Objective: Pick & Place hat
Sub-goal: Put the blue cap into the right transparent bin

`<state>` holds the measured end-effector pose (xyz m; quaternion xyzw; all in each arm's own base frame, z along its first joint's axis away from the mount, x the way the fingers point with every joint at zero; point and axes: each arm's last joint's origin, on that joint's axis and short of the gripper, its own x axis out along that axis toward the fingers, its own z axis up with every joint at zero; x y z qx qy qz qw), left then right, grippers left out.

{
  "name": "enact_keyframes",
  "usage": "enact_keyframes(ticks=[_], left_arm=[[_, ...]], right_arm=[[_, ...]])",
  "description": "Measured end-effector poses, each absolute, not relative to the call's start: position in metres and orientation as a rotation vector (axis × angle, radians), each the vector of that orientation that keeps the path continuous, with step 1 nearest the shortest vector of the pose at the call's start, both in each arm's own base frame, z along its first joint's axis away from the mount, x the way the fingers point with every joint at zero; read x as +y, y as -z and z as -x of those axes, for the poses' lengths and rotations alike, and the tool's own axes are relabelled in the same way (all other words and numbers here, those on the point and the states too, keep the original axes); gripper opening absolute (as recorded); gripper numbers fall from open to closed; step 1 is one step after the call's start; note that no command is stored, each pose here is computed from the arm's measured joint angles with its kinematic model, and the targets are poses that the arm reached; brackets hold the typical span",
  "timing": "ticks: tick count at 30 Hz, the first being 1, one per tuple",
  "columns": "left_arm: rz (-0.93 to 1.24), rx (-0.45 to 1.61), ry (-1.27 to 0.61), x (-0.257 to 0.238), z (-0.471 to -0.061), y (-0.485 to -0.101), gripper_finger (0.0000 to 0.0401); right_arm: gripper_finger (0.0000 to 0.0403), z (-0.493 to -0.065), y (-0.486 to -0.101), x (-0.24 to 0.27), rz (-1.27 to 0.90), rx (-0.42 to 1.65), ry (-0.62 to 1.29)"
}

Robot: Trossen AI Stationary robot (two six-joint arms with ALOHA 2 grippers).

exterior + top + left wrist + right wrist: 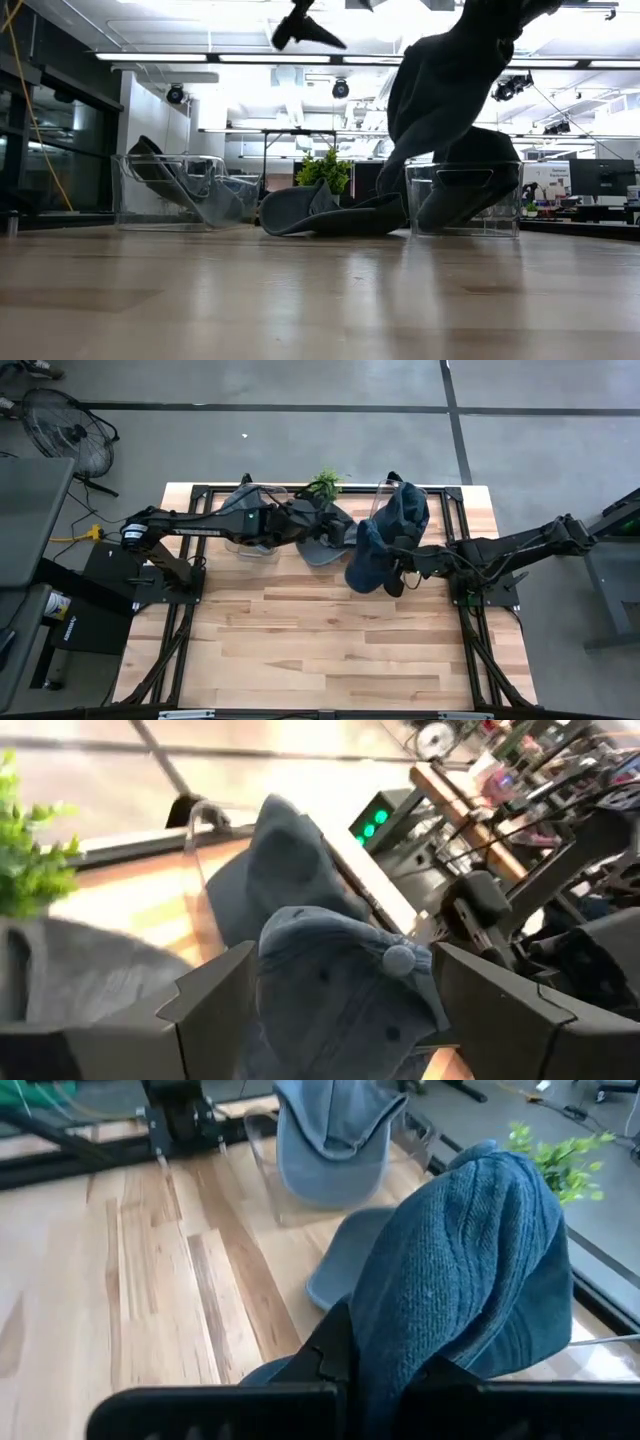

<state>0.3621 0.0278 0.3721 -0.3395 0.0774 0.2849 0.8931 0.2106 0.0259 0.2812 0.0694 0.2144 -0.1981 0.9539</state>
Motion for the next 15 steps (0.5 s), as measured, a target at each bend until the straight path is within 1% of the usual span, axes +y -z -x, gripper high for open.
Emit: enact_keyframes(ticks=[4,6,9,15], left_arm=[[0.673,0.186,-0.638,0.025,-0.357,-0.372,0.0295],[0.640,0.233,-0.644,0.021,-0.352,-0.371,0.0295],[0.616,0.240,-0.626,0.014,-0.349,-0.374,0.0295],[0.569,0.285,-0.645,0.001,-0.348,-0.368,0.0295]], right_arm=[[0.0001,-0.202,-0.290,0.024,-0.149,0.386,0.423],[0.0001,-0.197,-0.294,0.022,-0.149,0.364,0.437],[0.0001,-0.190,-0.300,0.020,-0.138,0.332,0.460],[0.0001,-0.175,-0.311,0.016,-0.144,0.267,0.502]])
